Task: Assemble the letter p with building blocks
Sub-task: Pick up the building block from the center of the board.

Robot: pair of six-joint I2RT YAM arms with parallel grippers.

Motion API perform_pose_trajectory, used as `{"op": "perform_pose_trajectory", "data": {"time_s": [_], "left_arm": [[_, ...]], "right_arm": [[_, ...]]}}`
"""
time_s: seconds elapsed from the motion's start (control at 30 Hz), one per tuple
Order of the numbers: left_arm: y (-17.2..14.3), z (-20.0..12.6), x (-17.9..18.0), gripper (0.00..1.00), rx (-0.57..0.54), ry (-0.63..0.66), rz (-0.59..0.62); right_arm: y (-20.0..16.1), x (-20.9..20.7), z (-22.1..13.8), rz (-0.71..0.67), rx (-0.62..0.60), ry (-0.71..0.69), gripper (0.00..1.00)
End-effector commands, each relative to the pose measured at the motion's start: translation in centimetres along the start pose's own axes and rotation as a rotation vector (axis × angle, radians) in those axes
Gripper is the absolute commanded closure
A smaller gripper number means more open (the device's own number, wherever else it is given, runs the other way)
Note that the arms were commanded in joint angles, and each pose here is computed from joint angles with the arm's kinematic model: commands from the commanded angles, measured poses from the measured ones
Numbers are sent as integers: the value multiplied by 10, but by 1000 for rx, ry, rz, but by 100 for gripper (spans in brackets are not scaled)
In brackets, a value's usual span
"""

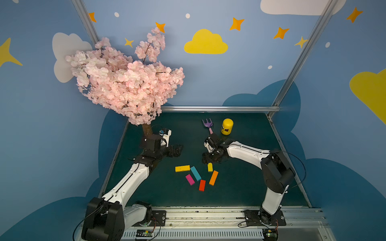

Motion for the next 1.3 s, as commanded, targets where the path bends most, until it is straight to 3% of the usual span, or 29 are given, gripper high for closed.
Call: {"op": "perform_pose_trajectory", "data": {"time_s": [0.0,0.3,0.57,0.77,0.87,1.17,1.27], "left_arm": [[13,-16,-22,0,-91,-205,-6],[5,-8,-35,0,8,-375,15],[7,-8,-34,0,3,-357,16],[10,-12,-41,0,-1,-374,20],[10,-14,-42,0,-12,-377,28],[12,-15,-43,0,-22,-386,27],[14,-16,-43,0,-29,-385,29]], "right_arm": [[-7,-7,0,23,46,-48,34],[-16,-16,2,22,85,-81,33],[-17,-17,21,47,95,-12,32],[-16,-23,27,49,120,-35,38],[-18,-25,30,48,136,-41,44],[-12,-28,23,-92,183,-75,80],[-3,-29,13,-179,181,-93,84]]}}
Point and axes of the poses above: each gripper's point midway between its finger pads, its own z axis out along the fingers, its own x axis along the line the jaws close on, y = z × x, the point moved 2 cm from there along -z, back along the fingers, and after that the axes turned 6 degrees about -z, right-handed, at the moved point
